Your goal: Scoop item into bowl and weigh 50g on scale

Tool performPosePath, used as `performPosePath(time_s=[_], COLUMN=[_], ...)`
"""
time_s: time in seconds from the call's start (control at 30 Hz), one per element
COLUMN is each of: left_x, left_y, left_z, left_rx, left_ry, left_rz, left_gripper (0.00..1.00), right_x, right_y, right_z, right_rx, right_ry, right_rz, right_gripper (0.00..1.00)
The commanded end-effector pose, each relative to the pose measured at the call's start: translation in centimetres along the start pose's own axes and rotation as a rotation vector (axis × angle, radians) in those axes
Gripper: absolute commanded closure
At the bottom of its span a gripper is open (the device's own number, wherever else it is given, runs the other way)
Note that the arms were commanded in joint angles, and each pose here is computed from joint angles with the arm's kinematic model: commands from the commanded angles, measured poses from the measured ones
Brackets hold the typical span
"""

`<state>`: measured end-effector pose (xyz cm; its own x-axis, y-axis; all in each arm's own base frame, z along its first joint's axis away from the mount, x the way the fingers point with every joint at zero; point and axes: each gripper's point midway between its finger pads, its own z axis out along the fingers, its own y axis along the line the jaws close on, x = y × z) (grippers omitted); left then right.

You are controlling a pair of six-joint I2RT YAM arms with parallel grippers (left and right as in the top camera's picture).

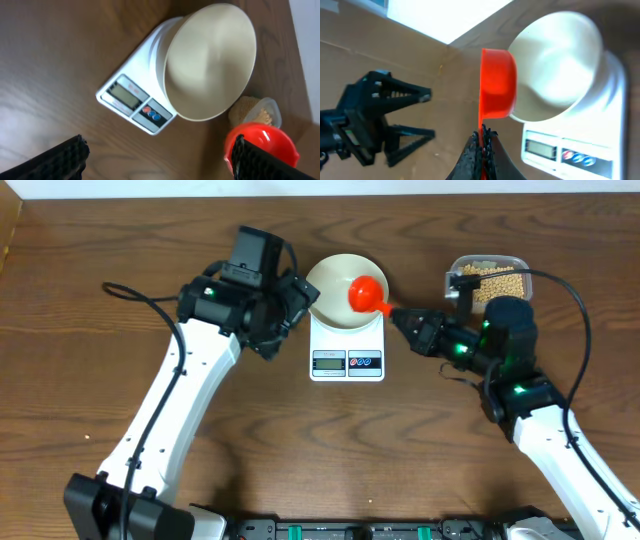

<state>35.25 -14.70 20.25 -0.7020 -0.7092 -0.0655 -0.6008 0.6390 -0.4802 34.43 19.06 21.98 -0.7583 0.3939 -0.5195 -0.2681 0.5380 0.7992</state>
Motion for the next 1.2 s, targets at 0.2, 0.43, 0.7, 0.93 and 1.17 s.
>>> performPosePath(time_s=[0.2, 0.43, 0.7, 0.93, 1.17], left_x=[-1.9, -2.3, -1.8, -0.1, 0.5], left_y=[-0.4, -1.3, -0.4, -0.8, -0.1], left_z=[0.2, 0.1, 0.2, 0.2, 0.2], left_rx=[0.011, 0.041, 0.009, 0.069, 0.057], left_ry=[-0.061, -0.087, -0.059, 0.021, 0.057], left_rz=[0.488, 0.509, 0.530, 0.748, 0.864], left_gripper=[0.08, 0.09, 0.10, 0.10, 0.10], right_x=[-1.0, -2.9, -5.3, -5.7, -5.8], right_y=[-0.5, 1.1, 3.8, 2.1, 0.6], right_z=[-1.3, -3.8, -7.8, -11.2, -12.3], right_rx=[0.032, 0.177, 0.338, 0.565, 0.665], right_ry=[0.035, 0.118, 0.134, 0.150, 0.151], right_rz=[-0.169, -0.286, -0.377, -0.405, -0.397], right_gripper=[0.99, 0.99, 0.99, 0.99, 0.99])
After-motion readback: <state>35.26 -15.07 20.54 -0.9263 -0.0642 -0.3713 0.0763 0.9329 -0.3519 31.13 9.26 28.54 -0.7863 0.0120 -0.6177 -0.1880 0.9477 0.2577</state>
